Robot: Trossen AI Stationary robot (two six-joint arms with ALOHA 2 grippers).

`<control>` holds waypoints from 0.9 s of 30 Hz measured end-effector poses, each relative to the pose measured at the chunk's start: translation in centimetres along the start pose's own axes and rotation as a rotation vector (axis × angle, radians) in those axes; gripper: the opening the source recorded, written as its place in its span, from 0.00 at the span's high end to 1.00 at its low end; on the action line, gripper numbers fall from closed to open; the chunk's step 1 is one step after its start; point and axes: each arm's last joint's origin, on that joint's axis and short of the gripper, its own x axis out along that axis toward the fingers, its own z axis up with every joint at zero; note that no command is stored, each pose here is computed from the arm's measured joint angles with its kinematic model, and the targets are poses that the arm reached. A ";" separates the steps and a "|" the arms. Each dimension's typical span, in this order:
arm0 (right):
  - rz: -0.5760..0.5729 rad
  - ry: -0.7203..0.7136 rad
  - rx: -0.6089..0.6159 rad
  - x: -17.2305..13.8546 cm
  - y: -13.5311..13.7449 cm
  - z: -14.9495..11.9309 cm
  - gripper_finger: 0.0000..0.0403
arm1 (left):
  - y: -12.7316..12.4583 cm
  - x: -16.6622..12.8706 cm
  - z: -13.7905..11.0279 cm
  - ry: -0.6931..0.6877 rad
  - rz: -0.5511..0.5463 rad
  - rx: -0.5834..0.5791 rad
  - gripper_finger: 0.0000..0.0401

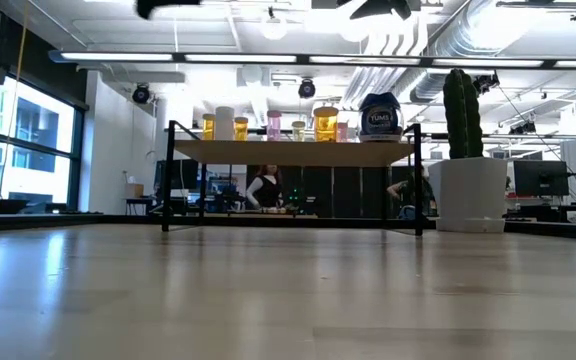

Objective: Pick and place medicine bottles onto shelf by color
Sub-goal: Return to Home Position

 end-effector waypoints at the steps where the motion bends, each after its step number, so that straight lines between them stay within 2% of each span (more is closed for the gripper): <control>1: 0.009 -0.007 -0.001 0.0 0.2 0.0 0.50 | -0.1 -1.1 -0.4 -0.020 -0.009 -0.001 0.39; 5: 0.045 -0.041 0.018 -0.1 1.1 0.2 0.50 | -0.3 -4.3 -3.2 -0.086 -0.064 -0.063 0.39; 9: 0.081 -0.089 0.014 -0.3 1.8 0.6 0.50 | -0.2 -5.6 -7.1 -0.143 -0.132 -0.134 0.39; 17: 0.129 -0.129 0.009 -0.5 3.0 0.8 0.50 | 0.3 -5.3 -15.3 -0.189 -0.214 -0.143 0.39; 22: 0.145 -0.125 0.003 -0.6 3.4 0.6 0.50 | 0.2 -4.6 -18.3 -0.270 -0.299 -0.160 0.39; 27: 0.152 -0.115 -0.001 -1.8 3.4 0.6 0.50 | 0.1 -3.6 -20.8 -0.238 -0.327 -0.164 0.39</control>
